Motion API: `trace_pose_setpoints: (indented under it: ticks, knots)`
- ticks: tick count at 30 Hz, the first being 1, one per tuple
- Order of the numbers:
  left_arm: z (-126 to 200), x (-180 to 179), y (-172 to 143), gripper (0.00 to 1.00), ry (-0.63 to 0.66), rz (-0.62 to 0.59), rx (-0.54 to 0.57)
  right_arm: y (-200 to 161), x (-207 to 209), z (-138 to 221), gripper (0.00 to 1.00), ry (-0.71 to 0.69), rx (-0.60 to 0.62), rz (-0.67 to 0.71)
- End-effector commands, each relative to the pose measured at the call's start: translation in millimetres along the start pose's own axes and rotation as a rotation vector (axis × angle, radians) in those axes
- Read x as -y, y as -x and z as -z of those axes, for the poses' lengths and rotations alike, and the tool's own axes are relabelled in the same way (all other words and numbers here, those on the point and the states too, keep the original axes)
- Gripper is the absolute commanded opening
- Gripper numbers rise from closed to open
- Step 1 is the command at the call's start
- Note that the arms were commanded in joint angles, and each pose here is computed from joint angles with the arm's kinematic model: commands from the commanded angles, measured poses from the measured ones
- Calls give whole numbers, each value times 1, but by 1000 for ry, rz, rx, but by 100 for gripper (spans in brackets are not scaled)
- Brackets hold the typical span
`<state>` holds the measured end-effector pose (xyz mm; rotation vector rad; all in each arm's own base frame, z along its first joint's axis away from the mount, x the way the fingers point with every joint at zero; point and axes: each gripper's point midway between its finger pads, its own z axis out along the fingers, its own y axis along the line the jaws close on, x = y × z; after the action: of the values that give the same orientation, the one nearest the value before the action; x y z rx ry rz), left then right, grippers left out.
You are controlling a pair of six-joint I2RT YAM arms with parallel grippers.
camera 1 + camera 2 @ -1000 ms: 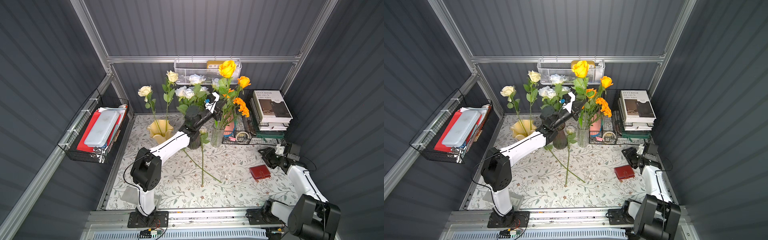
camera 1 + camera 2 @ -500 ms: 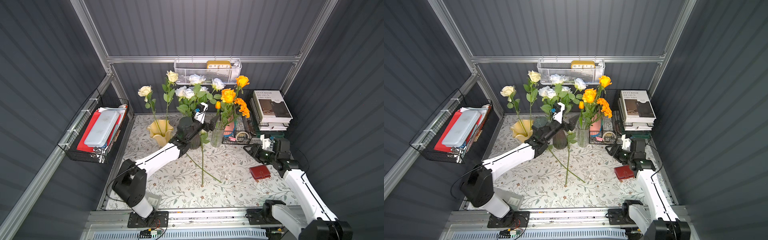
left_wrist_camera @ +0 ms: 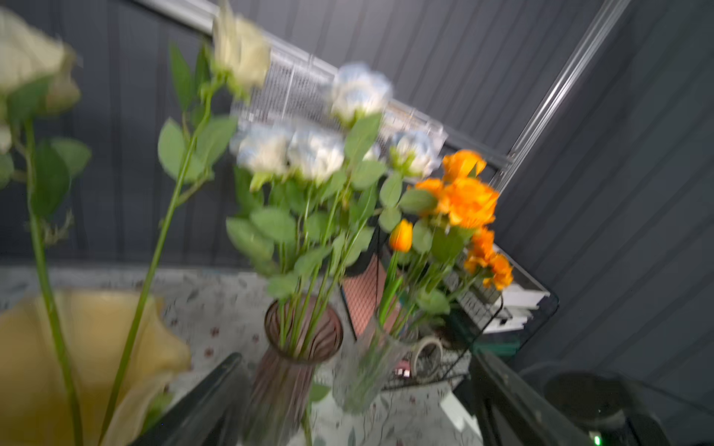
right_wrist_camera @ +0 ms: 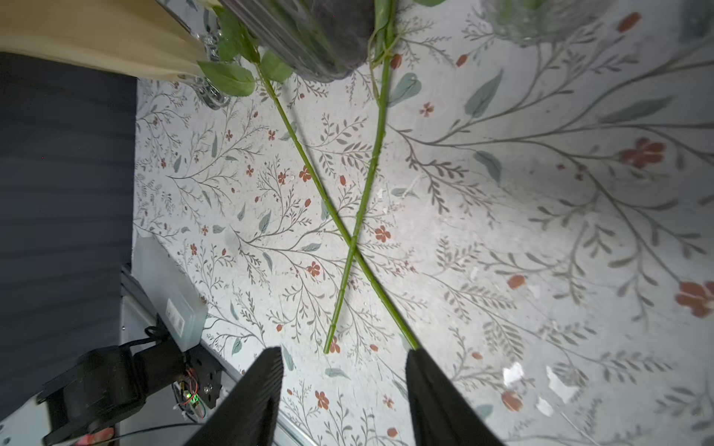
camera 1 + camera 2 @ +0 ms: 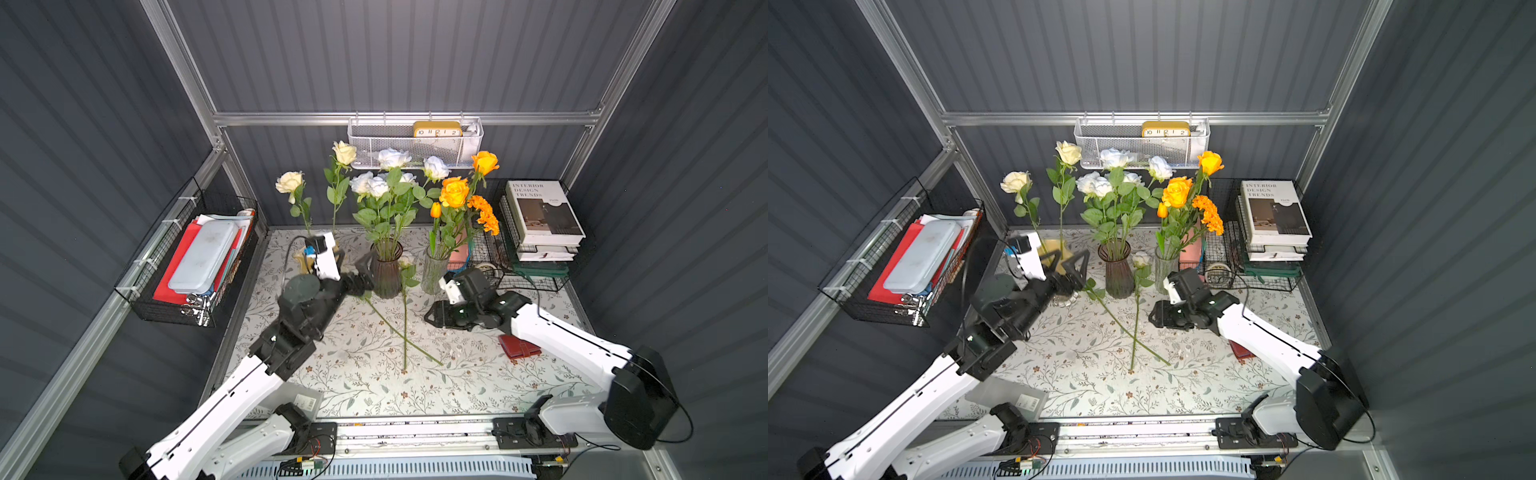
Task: Arrange the flowers in different vases according to their colors
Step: Insert the flower into the vase, then pick up the flower at the center of the board.
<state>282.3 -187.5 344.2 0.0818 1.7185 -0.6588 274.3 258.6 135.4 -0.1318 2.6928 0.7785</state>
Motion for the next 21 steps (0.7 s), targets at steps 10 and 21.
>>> trace_pose_setpoints:
  ticks: [10, 21]
  knots:
    - [43, -55, -95, 93, 141, 175, -210, 31, 22, -93, 51, -328, -132, 41]
    - [48, -62, -109, 93, 155, 175, -231, 41, 34, -129, 49, -444, -163, 75]
